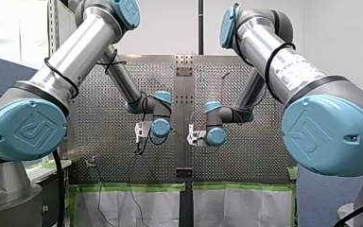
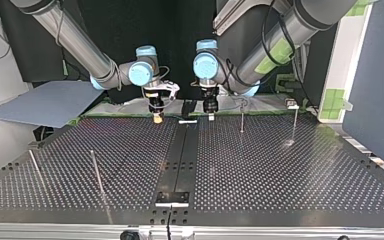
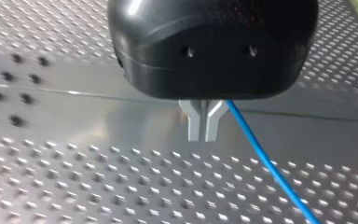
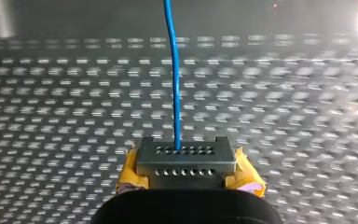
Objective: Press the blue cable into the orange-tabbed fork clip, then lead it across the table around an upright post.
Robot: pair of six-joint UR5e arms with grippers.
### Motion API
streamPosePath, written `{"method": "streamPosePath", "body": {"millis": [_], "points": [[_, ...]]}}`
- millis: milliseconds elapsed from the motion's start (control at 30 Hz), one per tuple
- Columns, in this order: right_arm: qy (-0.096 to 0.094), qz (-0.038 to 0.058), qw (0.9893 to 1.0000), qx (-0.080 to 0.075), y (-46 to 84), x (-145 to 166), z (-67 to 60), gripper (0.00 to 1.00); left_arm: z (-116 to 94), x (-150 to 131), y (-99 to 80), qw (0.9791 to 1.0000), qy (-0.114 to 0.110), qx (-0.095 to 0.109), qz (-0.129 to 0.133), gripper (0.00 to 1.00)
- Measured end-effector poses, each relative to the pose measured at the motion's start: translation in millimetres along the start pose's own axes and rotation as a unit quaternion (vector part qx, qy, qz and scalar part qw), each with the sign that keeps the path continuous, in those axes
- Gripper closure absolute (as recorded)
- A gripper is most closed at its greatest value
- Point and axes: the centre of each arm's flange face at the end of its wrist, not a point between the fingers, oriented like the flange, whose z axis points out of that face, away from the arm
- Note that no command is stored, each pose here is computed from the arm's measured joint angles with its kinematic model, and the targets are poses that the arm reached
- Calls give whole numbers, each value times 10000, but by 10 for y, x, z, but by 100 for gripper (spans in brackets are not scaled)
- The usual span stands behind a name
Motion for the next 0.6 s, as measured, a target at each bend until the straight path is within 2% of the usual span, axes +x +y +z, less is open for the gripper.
{"method": "streamPosePath", "body": {"millis": [300, 600], "points": [[404, 103, 9991, -2, 17, 612, -34, 100, -75, -352, -26, 9998, -157, 46, -104, 100], [637, 128, 9979, -42, 67, 1243, -150, 100, -113, -720, -16, 9988, -403, 55, -280, 100]]}}
